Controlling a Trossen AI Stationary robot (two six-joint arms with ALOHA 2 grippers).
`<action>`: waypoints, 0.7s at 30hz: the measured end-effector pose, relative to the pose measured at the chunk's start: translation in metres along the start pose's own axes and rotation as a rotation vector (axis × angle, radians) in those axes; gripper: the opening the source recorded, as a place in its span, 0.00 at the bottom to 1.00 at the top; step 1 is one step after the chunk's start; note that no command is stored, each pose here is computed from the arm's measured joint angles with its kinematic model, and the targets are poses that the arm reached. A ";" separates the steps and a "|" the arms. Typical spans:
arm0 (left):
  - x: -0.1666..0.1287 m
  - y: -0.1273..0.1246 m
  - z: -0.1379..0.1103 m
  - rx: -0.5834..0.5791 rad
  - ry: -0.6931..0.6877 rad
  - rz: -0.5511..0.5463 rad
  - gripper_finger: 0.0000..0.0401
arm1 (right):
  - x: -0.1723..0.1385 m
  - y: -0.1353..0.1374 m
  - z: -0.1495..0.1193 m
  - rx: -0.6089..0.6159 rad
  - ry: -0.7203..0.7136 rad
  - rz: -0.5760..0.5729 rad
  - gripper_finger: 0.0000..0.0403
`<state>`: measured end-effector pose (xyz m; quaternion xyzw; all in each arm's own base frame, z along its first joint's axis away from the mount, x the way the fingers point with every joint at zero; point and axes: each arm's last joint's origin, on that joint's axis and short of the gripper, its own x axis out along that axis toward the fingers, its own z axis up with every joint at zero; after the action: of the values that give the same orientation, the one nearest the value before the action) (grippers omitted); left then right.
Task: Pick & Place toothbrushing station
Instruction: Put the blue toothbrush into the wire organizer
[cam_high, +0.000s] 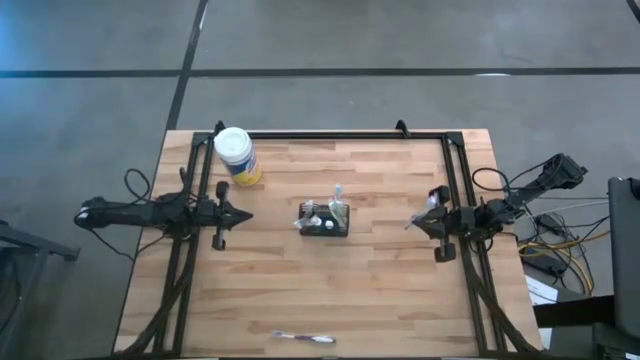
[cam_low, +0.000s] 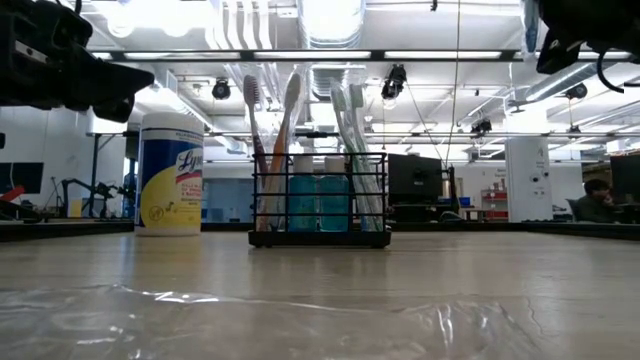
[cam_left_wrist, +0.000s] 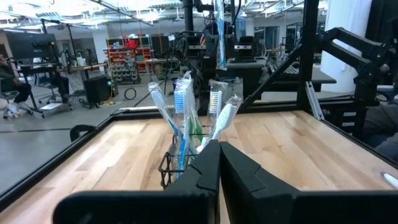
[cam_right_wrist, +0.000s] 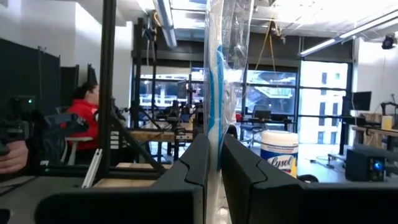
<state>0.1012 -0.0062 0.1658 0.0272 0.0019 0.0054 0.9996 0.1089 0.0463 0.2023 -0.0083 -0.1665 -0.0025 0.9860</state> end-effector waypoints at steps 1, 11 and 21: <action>0.000 0.000 0.000 0.004 -0.002 0.000 0.03 | 0.000 0.000 0.000 -0.002 0.001 0.001 0.05; 0.000 0.000 0.000 0.051 -0.003 0.006 0.03 | 0.000 0.001 0.000 -0.037 -0.005 0.044 0.05; 0.000 0.001 0.000 -0.004 -0.001 0.044 0.03 | 0.000 0.001 0.001 -0.079 -0.018 0.037 0.05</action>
<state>0.1011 -0.0049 0.1661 0.0252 0.0006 0.0275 0.9993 0.1087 0.0471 0.2034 -0.0505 -0.1750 0.0093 0.9832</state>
